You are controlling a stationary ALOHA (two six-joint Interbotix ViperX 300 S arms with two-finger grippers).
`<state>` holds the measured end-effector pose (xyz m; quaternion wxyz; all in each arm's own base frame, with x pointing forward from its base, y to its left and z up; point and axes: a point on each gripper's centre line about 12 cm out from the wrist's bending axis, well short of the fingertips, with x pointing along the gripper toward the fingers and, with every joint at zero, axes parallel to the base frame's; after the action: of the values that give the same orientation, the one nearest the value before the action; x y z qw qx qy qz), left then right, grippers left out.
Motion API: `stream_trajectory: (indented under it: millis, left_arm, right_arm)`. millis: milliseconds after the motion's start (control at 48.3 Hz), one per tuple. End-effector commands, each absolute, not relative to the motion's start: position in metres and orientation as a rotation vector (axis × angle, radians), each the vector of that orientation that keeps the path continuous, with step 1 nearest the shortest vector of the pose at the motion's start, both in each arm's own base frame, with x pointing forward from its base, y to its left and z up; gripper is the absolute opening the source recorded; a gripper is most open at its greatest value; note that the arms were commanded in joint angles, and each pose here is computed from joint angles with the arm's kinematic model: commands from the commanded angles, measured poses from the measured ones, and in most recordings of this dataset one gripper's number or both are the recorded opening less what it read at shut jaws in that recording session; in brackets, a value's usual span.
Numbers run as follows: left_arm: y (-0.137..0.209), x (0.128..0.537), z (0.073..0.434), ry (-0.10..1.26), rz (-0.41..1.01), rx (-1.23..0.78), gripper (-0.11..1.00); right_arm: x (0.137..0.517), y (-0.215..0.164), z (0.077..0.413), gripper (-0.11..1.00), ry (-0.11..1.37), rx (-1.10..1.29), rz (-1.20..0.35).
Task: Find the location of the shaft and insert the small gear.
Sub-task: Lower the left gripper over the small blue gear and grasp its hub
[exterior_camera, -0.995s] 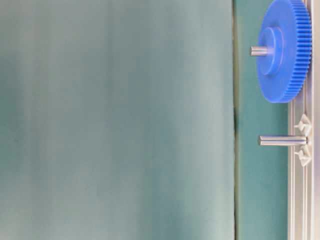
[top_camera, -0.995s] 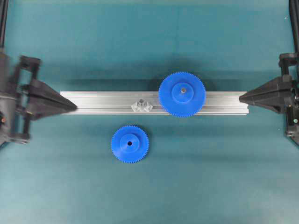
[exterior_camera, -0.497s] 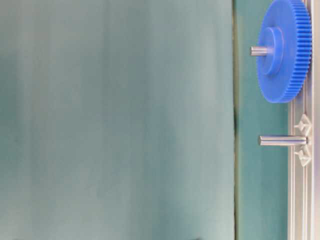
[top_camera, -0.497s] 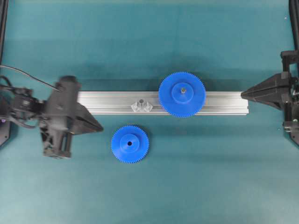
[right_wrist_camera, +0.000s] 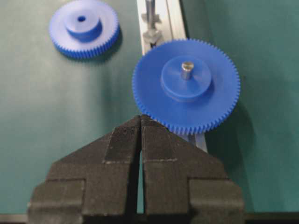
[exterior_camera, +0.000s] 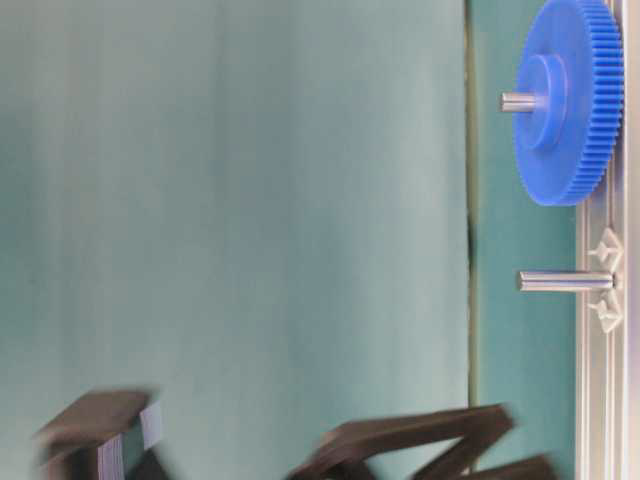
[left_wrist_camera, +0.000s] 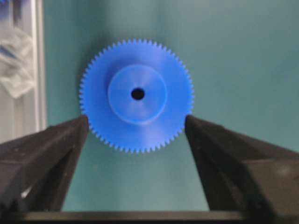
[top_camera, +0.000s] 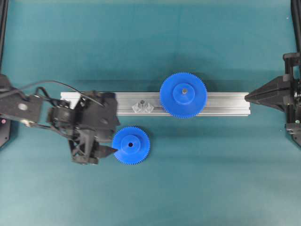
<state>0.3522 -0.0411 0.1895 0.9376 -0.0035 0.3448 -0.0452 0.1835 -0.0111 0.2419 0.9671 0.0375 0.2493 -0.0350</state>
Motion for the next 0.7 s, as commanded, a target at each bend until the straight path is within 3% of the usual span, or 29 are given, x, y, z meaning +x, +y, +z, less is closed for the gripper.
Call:
stream_trajectory:
  millis: [0, 684]
  left_arm:
    - [-0.046, 0.367, 0.188, 0.704, -0.1, -0.004, 0.93]
    - [-0.05, 0.4, 0.137, 0.822, -0.095, 0.005, 0.92]
  right_arm:
    - [0.186, -0.012, 0.247, 0.01, 0.495, 0.081, -0.075]
    - [0.18, -0.011, 0.243, 0.01, 0.504, 0.083, -0.075]
